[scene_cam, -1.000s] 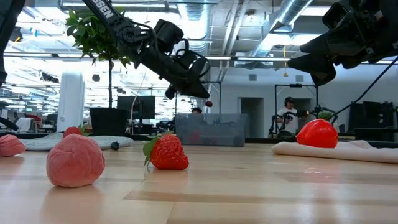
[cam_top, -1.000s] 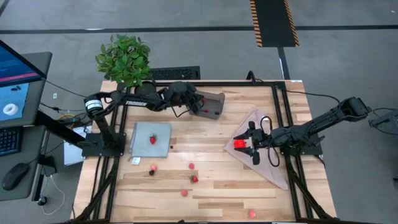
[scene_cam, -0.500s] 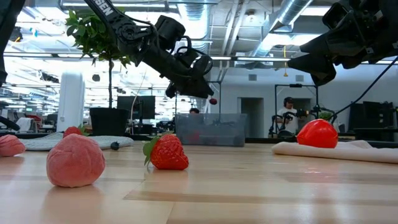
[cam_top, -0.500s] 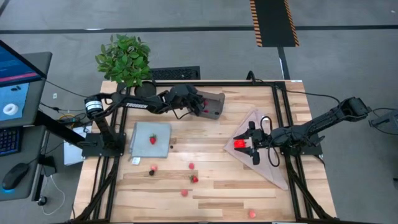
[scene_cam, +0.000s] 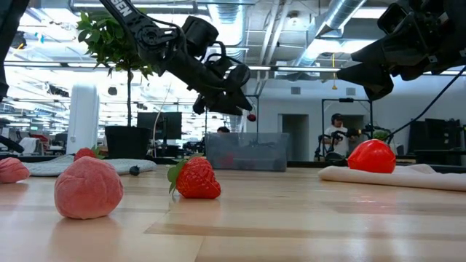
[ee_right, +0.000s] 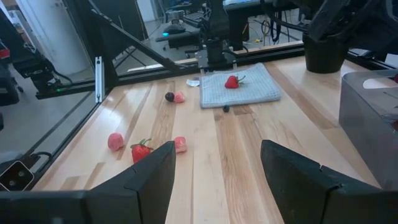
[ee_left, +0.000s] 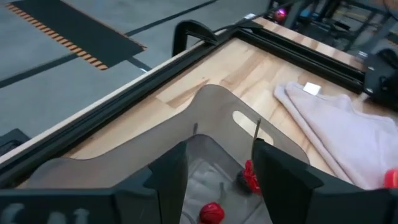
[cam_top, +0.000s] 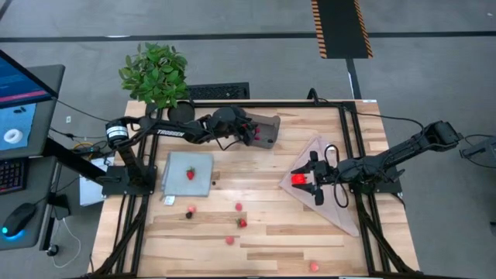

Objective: Pick and placing Produce into tupperware
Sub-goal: Put the red cherry into the black bin

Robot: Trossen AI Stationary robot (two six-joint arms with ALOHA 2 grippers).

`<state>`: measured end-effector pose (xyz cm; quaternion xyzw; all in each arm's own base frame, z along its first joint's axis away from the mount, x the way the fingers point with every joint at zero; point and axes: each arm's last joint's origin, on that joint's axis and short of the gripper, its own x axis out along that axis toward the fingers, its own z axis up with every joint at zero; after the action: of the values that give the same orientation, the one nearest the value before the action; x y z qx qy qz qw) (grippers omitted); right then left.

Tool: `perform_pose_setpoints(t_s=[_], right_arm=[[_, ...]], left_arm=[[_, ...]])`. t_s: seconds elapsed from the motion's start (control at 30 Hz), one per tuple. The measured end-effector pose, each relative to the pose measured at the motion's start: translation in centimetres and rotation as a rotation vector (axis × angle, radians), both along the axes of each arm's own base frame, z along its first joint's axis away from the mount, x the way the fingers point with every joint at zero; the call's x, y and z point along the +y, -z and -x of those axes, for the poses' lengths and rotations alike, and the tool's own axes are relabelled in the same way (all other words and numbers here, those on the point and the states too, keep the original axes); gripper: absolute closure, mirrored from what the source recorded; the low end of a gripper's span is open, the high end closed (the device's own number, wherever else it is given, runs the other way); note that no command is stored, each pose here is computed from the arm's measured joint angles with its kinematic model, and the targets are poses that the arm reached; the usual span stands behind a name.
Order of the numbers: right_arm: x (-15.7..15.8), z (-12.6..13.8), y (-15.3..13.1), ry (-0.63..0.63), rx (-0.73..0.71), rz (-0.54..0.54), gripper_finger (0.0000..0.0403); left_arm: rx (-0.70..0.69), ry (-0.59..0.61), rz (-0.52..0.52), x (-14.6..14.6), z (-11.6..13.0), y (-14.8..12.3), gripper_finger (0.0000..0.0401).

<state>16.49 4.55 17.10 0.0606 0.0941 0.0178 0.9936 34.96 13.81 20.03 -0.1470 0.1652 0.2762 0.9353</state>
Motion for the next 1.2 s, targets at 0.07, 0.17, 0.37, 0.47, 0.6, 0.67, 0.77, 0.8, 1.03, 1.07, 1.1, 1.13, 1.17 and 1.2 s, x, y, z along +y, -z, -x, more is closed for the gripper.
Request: perform_pose_setpoints(t_s=[0.07,0.17,0.37,0.47,0.6,0.67,0.77,0.8,1.03,1.07,1.1,1.13,1.17,1.2], right_arm=[[0.0,0.0,0.0,0.0,0.0,0.0,0.0143],[0.0,0.0,0.0,0.0,0.0,0.0,0.0143],[0.0,0.0,0.0,0.0,0.0,0.0,0.0143],[0.0,0.0,0.0,0.001,0.0,0.0,0.0143],[0.0,0.0,0.0,0.0,0.0,-0.001,0.0143],[0.0,0.0,0.0,0.0,0.0,0.0,0.0143],[0.0,0.0,0.0,0.0,0.0,0.0,0.0143],[0.0,0.0,0.0,0.0,0.0,-0.001,0.0143],[0.0,0.0,0.0,0.0,0.0,0.0,0.0143],[0.0,0.0,0.0,0.0,0.0,0.0,0.0143],[0.0,0.0,0.0,0.0,0.0,0.0,0.0143],[0.0,0.0,0.0,0.0,0.0,0.0,0.0143],[0.0,0.0,0.0,0.0,0.0,0.0,0.0143],[0.0,0.0,0.0,0.0,0.0,0.0,0.0143]], left_arm=[[0.007,-0.049,-0.013,0.1,0.1,0.0,0.0232],[0.021,-0.068,-0.017,0.2,0.2,0.1,0.0232],[0.058,-0.053,-0.084,-0.1,0.1,0.1,0.0232],[0.054,-0.074,-0.103,-0.3,0.0,-0.1,0.0232],[0.045,-0.032,-0.08,-0.5,-0.2,0.0,0.0232],[0.038,0.013,-0.094,-0.8,-0.3,-0.2,0.0232],[-0.048,-0.054,0.03,0.0,-0.1,-0.2,0.0232],[-0.06,-0.046,0.039,0.3,0.0,-0.3,0.0232],[-0.013,-0.079,-0.052,-0.1,-0.1,-0.3,0.0232],[-0.005,-0.099,-0.06,0.0,0.0,-0.3,0.0231],[0.004,-0.099,-0.068,0.1,0.0,-0.3,0.0229],[0.01,-0.085,-0.072,0.1,0.0,-0.3,0.0226],[0.011,-0.061,-0.071,0.1,0.0,-0.3,0.0221],[0.006,-0.035,-0.063,0.0,-0.1,-0.3,0.0214]])
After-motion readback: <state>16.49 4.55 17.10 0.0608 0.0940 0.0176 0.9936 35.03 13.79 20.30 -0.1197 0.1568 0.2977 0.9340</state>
